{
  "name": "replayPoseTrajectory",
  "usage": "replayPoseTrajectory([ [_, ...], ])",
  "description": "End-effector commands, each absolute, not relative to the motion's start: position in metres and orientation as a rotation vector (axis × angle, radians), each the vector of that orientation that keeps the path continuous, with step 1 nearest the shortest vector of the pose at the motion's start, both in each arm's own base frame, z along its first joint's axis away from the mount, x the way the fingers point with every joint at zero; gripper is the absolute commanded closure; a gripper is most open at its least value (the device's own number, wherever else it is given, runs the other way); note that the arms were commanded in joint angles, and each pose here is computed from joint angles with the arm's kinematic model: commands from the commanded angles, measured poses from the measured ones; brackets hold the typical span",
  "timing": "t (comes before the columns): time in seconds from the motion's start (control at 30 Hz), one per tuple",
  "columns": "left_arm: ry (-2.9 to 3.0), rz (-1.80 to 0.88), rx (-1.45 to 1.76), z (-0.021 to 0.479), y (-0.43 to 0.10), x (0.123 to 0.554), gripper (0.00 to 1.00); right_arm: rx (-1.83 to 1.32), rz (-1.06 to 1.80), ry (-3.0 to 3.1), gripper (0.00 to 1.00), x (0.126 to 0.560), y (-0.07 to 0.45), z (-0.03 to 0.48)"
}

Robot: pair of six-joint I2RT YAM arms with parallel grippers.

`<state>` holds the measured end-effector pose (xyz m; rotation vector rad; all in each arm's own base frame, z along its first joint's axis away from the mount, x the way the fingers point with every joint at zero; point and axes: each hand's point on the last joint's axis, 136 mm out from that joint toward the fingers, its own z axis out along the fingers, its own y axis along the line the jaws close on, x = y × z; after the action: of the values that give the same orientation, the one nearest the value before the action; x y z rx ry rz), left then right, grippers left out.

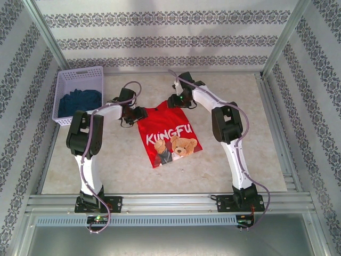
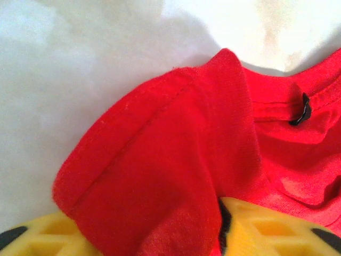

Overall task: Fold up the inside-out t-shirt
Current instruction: Fold the T-shirt at the center of the table.

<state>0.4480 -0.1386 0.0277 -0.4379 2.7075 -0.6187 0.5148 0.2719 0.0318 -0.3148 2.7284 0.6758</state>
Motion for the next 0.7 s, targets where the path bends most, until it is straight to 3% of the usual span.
replayPoseTrajectory([
  [0.0, 2.702, -0.768, -0.333, 0.008, -0.175, 0.455, 0.56, -0.352, 0.748, 2.808, 0.54, 0.493, 0.291, 0.010],
  [0.2, 2.697, -0.800, -0.325, 0.004, -0.177, 0.460, 0.73, -0.334, 0.767, 2.773, 0.74, 0.501, 0.295, 0.011],
  [0.4, 2.666, -0.841, -0.331, 0.009, -0.174, 0.469, 1.00, -0.267, 0.933, 2.637, 1.00, 0.519, 0.302, 0.037],
  [0.67, 2.522, -0.907, -0.188, 0.065, -0.178, 0.502, 1.00, -0.161, 1.118, 2.240, 1.00, 0.538, 0.269, 0.127],
])
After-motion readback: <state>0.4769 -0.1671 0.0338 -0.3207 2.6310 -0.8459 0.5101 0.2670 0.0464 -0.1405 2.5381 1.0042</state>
